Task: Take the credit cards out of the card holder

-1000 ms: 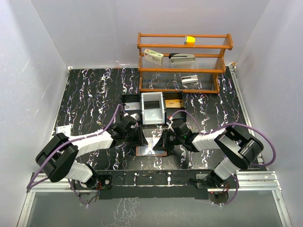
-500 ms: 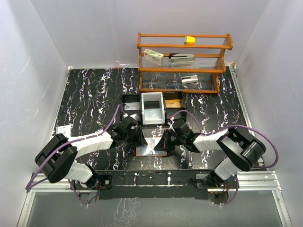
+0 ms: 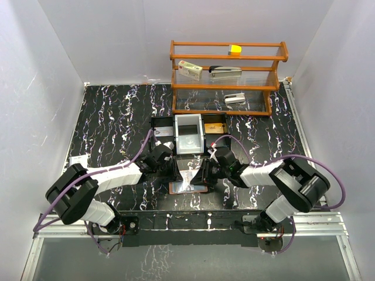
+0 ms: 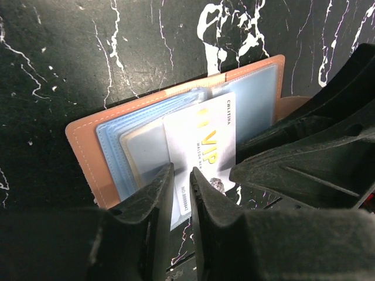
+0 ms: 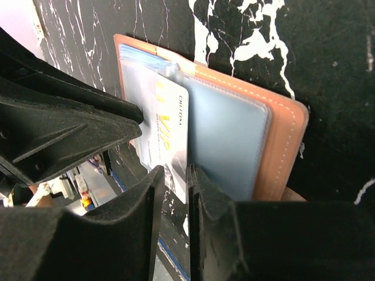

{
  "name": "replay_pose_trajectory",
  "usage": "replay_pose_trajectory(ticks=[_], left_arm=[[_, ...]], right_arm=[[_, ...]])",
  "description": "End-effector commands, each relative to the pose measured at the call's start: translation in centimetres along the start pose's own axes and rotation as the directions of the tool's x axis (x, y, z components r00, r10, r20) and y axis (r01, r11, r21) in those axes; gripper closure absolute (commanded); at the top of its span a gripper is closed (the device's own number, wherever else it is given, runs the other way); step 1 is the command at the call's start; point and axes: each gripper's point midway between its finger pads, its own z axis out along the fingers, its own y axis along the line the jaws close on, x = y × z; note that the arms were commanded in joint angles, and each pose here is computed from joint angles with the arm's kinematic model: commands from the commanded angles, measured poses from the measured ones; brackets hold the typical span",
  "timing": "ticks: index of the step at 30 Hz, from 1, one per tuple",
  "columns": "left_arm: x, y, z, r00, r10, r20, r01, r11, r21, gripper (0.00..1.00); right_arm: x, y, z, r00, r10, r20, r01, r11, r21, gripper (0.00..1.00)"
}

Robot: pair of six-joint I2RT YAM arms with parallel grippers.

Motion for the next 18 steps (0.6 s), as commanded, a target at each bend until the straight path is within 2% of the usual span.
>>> replay_pose_trajectory(ticks=[1, 8, 10, 13, 18], left_arm=[[2.9, 3.2, 0.2, 0.995, 0.020, -0.102, -0.032, 0.992, -0.118, 0.83], [3.3, 3.7, 0.1, 0.994, 0.016, -0.105, -0.029, 0.992, -0.126, 0.85], [3.5, 3.9, 0.0, 0.995, 0.014, -0.102, -0.027, 0.991, -0.130, 0.85], [3.4, 4.1, -0.2, 0.996, 0.004, -0.084, -0.015, 0.991, -0.130, 0.85], [3.2, 3.7, -0.4, 0.998, 0.013, -0.068, -0.020, 0.995, -0.100, 0.82]], right_arm=[[-1.5, 1.7, 0.6, 0.998, -0.043, 0.041, 0.046, 0.995, -0.083, 0.77], [-1.6, 2.0, 1.3, 0.999, -0.018, 0.035, 0.023, 0.988, -0.150, 0.74], [-1.8, 1.9, 1.3, 0.999, -0.014, 0.043, 0.020, 0.988, -0.151, 0.79], [-2.0, 1.8, 1.1, 0.999, -0.017, 0.051, 0.025, 0.989, -0.149, 0.93], [-2.0, 1.3, 0.1, 0.997, -0.017, 0.069, 0.026, 0.991, -0.132, 0.98]])
